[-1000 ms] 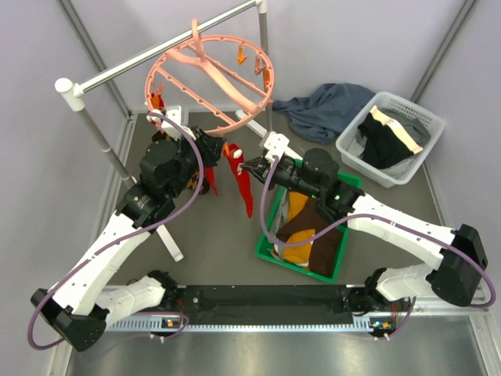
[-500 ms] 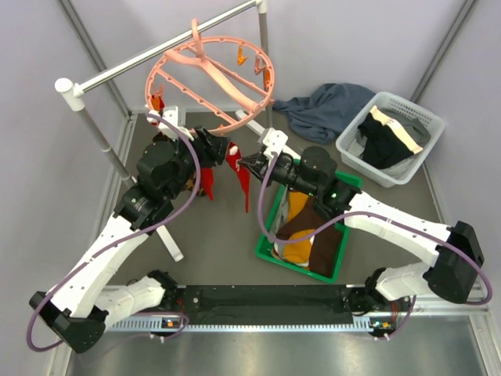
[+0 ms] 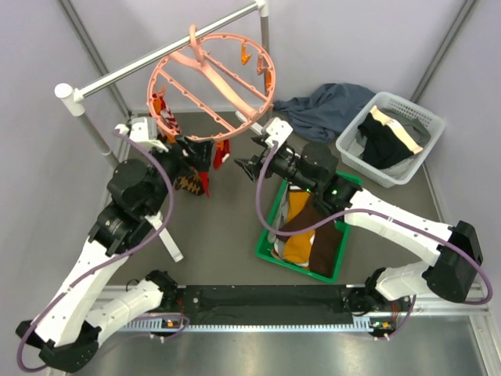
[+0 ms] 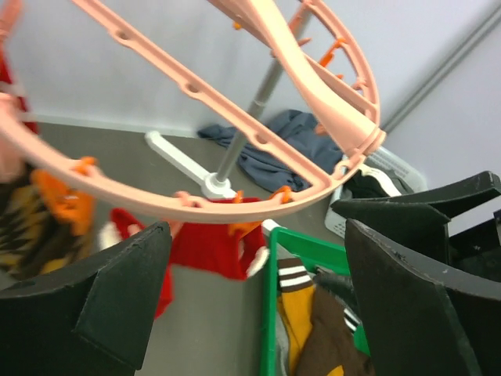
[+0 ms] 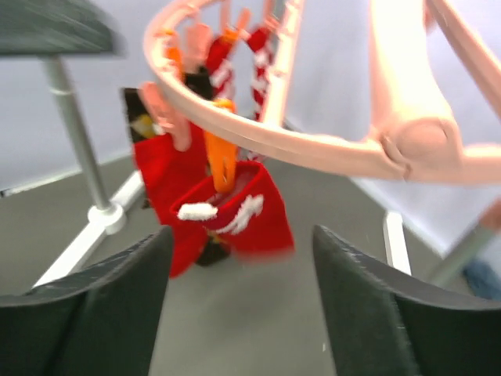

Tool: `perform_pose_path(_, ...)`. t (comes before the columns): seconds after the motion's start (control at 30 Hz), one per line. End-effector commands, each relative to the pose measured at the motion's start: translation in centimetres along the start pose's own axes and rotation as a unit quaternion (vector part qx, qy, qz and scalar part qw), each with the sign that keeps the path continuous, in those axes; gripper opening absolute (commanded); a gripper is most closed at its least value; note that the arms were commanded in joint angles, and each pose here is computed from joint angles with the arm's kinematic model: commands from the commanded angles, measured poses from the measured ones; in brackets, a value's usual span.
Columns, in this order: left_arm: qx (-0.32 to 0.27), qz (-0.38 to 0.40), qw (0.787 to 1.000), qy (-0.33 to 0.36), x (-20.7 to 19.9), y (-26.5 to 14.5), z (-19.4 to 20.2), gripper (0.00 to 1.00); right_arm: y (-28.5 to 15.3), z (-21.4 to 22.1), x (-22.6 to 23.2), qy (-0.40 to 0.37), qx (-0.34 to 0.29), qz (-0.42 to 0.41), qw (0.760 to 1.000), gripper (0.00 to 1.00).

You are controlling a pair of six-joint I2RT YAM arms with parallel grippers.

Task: Clip the socks to the hanger
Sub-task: Clamp the sock onto the hanger, then reset both arms

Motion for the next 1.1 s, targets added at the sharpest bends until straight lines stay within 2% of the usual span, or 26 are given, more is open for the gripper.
perform_pose_path(0.0,-0.006,-0.060,0.998,0.025,2.5,-2.3,-0.6,0.96,-2.0,-1.4,-3.6,0.027,-0.004,0.111,0.993,0.75)
perform_pose_path(0.13,0.017,-0.104,0.994,0.043,4.6,-4.7,0.9,0.98,-6.4,-1.4,-8.0,0.087,-0.003,0.226,0.970,0.89)
perform_pose_path(0.23,0.027,-0.134,0.989,0.054,6.1,-6.5,1.8,0.99,-11.0,-0.9,-11.4,0.118,-0.006,0.318,0.941,0.99)
perform_pose_path(0.3,0.029,-0.151,0.986,0.060,6.9,-7.3,2.0,0.99,-14.4,0.0,-13.6,0.126,-0.005,0.383,0.915,0.99)
perform_pose_path(0.37,0.029,-0.165,0.984,0.063,7.6,-8.6,2.2,0.99,-17.8,-1.0,-14.3,0.138,-0.038,0.424,0.894,0.99)
perform_pose_path(0.4,0.022,-0.175,0.982,0.061,8.0,-9.4,1.9,0.99,-19.6,0.1,-14.9,0.135,-0.030,0.460,0.877,0.99)
perform_pose_path(0.5,0.019,-0.192,0.979,0.062,8.8,-10.6,2.1,0.99,-23.9,-0.2,-14.7,0.123,-0.058,0.511,0.849,0.99)
perform_pose_path(0.8,-0.051,-0.204,0.977,0.024,10.2,-14.1,1.8,0.99,-31.8,0.4,-13.2,0.085,-0.125,0.556,0.818,0.99)
perform_pose_path(0.97,-0.049,-0.210,0.976,0.012,10.4,-14.2,2.6,0.99,-33.0,0.0,-12.7,0.086,-0.167,0.549,0.814,0.99)
perform_pose_path(1.07,-0.042,-0.209,0.977,0.010,10.4,-14.1,2.9,0.99,-33.1,-0.2,-12.6,0.083,-0.169,0.546,0.816,0.99)
Point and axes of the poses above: each gripper's point midway between its finger pads, its own y axis out along the fingers, its own x axis along the line the jaws close on, z = x × y, the point moved 3 cm from there along -y, back along the fingers, and after that the axes turned 15 degrees about y, right-handed, at the moved point
